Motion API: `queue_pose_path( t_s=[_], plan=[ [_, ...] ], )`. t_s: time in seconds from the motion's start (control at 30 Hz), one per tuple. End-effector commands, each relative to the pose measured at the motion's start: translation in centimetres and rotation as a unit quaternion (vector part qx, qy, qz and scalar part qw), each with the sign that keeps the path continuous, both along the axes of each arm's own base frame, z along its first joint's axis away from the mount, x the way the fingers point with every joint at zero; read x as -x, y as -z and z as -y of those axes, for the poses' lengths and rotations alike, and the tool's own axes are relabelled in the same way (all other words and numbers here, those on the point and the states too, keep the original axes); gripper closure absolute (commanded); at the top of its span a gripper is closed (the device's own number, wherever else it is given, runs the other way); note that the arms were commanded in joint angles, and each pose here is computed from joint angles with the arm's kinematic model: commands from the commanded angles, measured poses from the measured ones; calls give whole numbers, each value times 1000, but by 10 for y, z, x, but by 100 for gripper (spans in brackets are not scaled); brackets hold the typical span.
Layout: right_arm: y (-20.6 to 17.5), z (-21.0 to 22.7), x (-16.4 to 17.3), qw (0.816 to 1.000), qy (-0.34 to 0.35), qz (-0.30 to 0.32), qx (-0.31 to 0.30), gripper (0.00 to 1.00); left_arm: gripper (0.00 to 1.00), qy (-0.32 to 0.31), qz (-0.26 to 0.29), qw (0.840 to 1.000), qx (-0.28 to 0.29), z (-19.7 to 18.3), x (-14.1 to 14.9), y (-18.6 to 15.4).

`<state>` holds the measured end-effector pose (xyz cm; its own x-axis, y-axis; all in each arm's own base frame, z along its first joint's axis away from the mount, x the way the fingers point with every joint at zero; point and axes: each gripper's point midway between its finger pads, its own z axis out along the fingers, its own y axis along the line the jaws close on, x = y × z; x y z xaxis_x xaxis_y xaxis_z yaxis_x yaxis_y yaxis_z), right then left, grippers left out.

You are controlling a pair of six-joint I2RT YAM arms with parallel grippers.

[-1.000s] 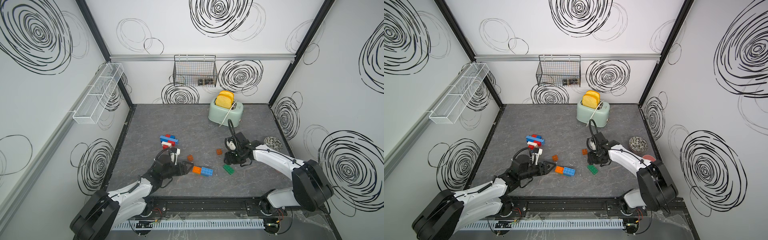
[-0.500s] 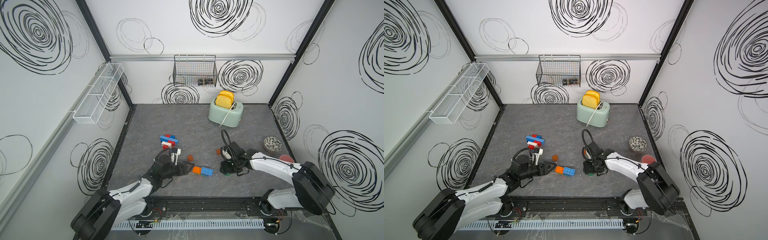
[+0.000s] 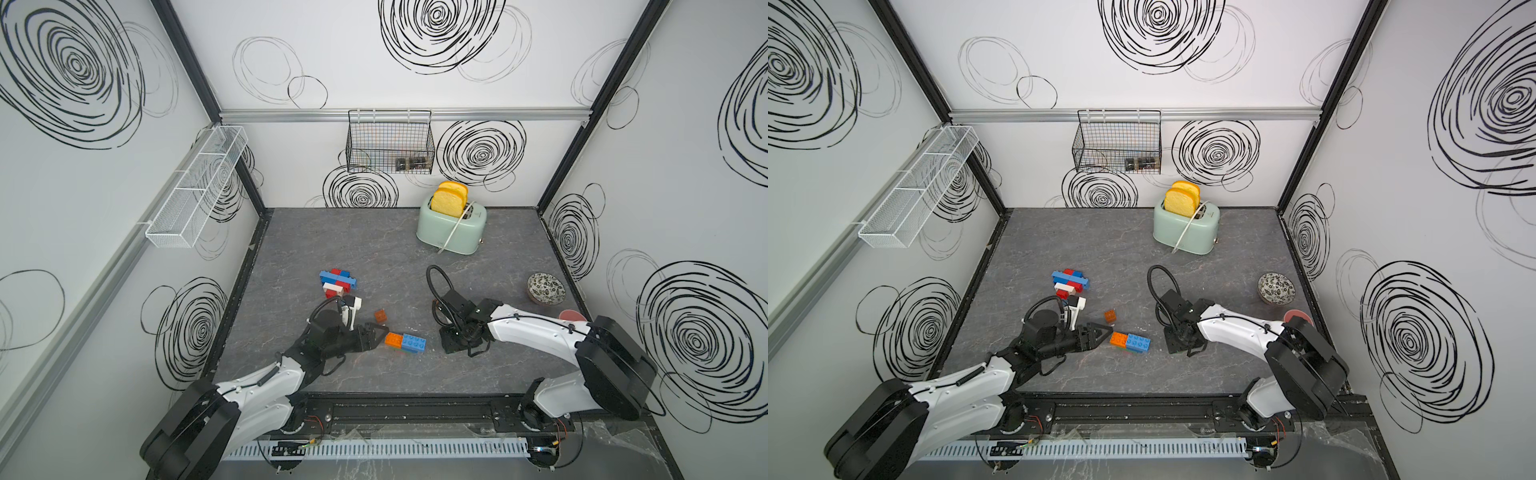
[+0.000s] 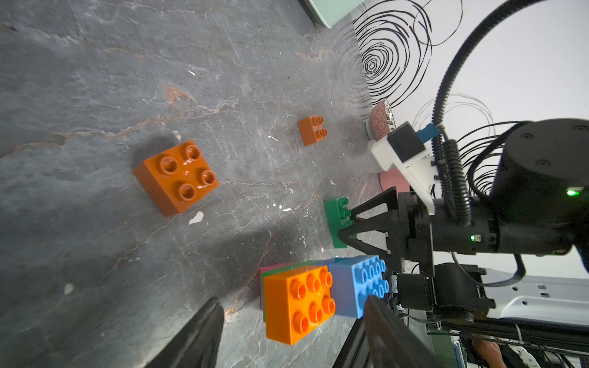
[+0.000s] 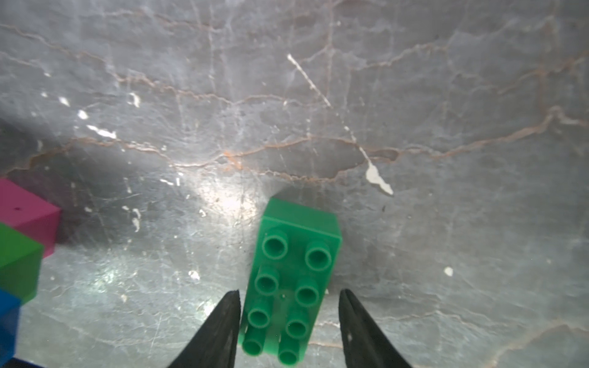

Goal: Assemble a heart with lego
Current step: Pick up the lego brick from the center of the board.

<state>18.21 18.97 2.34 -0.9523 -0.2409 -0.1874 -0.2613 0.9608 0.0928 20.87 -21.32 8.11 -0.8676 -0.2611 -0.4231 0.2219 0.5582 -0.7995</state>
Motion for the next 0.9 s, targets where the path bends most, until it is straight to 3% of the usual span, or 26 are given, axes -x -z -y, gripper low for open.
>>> queue_pose_path(
  t_s=[0.0, 0.6, 0.87],
  plan=[
    [1, 7, 2, 1000, 9, -3, 24, 48, 26, 0, 15, 1000, 8, 1, 0, -6],
    [1, 5, 3, 999, -13, -1, 43, 68, 26, -2, 16, 1000, 9, 0, -1, -5],
    [-50, -10, -16, 997, -44, 58, 8, 70, 26, -16, 12, 1000, 15, -5, -3, -7]
  ],
)
